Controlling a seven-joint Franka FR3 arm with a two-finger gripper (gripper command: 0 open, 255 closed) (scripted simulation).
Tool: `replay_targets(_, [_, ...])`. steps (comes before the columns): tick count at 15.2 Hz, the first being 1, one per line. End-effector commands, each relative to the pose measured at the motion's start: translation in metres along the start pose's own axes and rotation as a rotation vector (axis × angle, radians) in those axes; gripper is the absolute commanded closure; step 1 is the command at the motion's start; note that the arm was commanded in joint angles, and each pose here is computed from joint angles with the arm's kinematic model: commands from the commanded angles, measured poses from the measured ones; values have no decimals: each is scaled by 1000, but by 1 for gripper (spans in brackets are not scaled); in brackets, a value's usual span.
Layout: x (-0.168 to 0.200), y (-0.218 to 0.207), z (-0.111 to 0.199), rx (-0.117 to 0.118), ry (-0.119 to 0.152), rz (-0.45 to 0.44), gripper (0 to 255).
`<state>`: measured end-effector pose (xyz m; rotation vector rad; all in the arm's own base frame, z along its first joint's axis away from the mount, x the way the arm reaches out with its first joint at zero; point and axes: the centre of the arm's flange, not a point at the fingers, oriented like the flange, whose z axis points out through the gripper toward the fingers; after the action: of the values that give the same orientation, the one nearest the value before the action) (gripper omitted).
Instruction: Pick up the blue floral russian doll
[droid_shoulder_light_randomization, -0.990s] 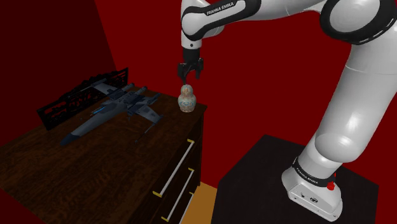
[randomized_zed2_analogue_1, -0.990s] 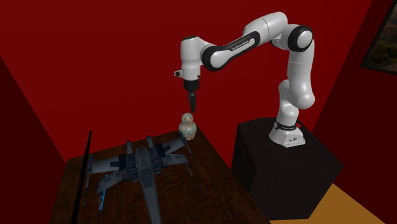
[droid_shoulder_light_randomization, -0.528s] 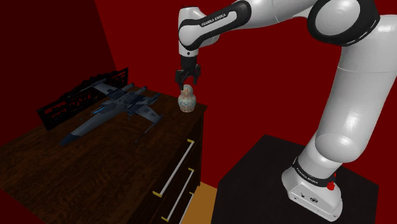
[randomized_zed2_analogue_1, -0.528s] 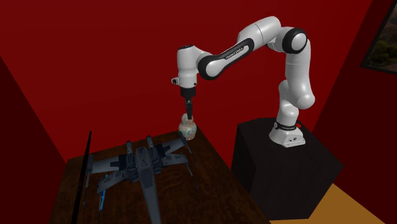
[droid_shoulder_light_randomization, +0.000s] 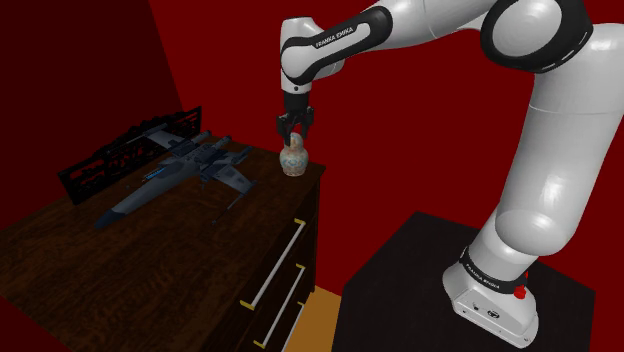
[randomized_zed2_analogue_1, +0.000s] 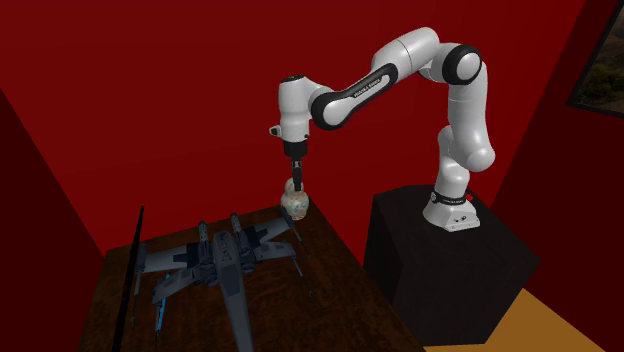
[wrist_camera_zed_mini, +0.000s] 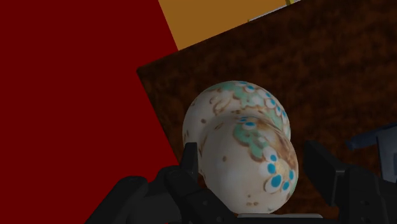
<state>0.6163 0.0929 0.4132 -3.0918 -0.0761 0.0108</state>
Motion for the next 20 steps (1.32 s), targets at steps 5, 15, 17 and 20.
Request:
replay_targets(5, [-1, 0, 1, 0, -3, 0, 255])
replay_targets(15, [-1, -2, -51, 0, -3, 0, 255])
replay_targets(17, [-1, -3, -62, 0, -3, 0, 255])
replay_targets(20, [-1, -3, -78, 0, -3, 0, 255])
